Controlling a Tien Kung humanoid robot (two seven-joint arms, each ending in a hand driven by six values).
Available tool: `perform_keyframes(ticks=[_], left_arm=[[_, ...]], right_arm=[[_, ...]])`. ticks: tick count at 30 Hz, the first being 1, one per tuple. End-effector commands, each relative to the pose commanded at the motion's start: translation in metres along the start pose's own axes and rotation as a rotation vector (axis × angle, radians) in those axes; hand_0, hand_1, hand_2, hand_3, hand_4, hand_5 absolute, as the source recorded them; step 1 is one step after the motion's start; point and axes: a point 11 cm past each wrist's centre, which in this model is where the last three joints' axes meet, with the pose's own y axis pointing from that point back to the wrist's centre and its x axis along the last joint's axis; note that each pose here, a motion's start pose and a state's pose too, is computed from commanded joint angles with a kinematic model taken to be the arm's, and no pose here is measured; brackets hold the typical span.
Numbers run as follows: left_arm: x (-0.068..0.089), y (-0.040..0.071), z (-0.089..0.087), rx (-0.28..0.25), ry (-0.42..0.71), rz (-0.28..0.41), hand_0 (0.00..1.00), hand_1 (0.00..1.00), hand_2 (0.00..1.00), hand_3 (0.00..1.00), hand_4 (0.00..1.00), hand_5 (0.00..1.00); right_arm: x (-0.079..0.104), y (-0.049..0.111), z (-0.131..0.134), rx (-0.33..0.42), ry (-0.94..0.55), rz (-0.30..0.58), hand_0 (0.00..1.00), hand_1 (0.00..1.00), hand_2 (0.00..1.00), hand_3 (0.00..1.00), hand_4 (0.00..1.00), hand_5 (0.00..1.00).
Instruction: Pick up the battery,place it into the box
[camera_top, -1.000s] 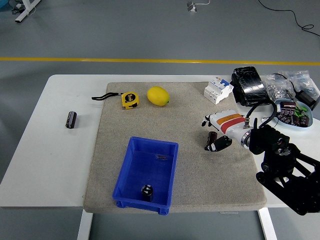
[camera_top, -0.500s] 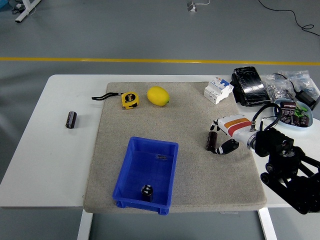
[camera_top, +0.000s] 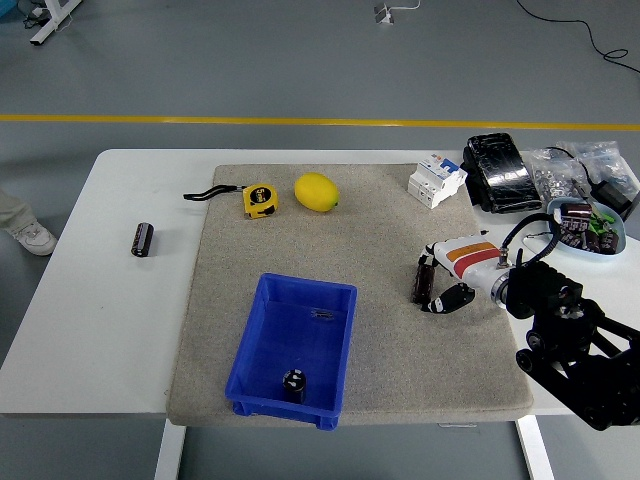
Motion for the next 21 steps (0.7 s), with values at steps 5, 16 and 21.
perform_keyframes(ticks=[5,16,21], left_arm=[[0.0005,0.0,0.0002,0.0,-0.001,0.001,0.712,0.723,0.73,0.638,0.667,0.667],[0.0035,0.0004,0.0036,-0.007,0.002,0.007,0.713,0.72,0.73,0.639,0.667,0.667],[0.004,0.0004,0.0036,-0.008,0.002,0.008,0.713,0.72,0.73,0.639,0.667,0.667]], right_arm=[[0.0,-0.0001,-0.0002,0.003,0.0,0.01,0.202,0.387,0.537,0.558,0.937,0.398],[0.0032,0.0011,0.0041,0.005,0.002,0.029,0.176,0.357,0.464,0.512,0.899,0.394],[0.0089,0.0024,0.0046,0.006,0.004,0.045,0.176,0.357,0.464,0.512,0.899,0.394]])
